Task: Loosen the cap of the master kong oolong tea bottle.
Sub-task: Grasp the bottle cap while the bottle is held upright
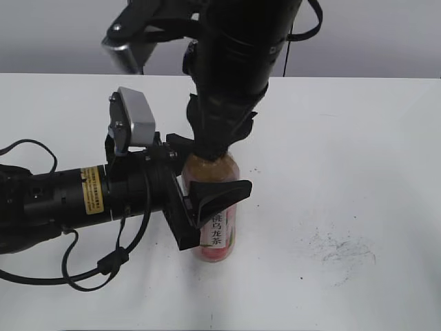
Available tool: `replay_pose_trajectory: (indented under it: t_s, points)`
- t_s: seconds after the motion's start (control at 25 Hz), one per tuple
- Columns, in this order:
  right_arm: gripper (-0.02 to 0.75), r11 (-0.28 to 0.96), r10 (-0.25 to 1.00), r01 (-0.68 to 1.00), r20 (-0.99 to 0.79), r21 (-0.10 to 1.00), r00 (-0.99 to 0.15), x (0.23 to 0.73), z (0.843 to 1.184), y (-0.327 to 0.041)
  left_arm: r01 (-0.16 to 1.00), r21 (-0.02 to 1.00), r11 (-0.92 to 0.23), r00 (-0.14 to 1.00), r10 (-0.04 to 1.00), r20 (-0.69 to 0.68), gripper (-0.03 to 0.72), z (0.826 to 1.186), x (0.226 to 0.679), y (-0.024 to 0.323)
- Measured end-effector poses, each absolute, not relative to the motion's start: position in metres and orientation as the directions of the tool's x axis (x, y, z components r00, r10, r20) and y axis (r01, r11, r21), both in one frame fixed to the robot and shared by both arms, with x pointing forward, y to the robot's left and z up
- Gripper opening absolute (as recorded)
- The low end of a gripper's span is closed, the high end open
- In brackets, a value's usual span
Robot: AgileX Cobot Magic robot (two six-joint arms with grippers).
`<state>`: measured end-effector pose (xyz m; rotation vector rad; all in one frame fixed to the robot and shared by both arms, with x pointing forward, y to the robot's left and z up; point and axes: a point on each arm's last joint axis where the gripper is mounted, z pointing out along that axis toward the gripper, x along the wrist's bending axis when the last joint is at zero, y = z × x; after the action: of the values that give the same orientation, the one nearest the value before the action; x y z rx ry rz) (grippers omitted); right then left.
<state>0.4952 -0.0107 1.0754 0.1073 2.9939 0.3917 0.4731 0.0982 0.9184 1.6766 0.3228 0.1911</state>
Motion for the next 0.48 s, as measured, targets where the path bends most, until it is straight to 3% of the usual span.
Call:
replay_pose_trajectory:
  t_s: [0.12,0.24,0.32,0.48]
  points:
    - [0.274,0.945,-0.213,-0.25,-0.183,0.213,-0.96,0.4951,1.0754,-0.0108,0.099,0.989,-0.107,0.946,0.318,-0.06,0.448,0.9184,0.473,0.0981]
    - [0.274,0.816,-0.522,-0.561,-0.241,0.139,-0.818,0.4948,1.0753,-0.0109,0.093,0.989,-0.111,0.948,0.314,-0.054,0.448,0.9183,0.4726,0.098]
    - [0.274,0.669,-0.701,-0.739,-0.264,0.078,-0.662,0.4941,1.0752,-0.0106,0.088,0.99,-0.112,0.949,0.311,-0.049,0.448,0.9183,0.4723,0.0979]
    - [0.274,0.351,-0.906,-0.935,-0.266,-0.043,-0.328,0.4898,1.0751,-0.007,0.085,0.99,-0.114,0.951,0.306,-0.047,0.448,0.9183,0.472,0.0978]
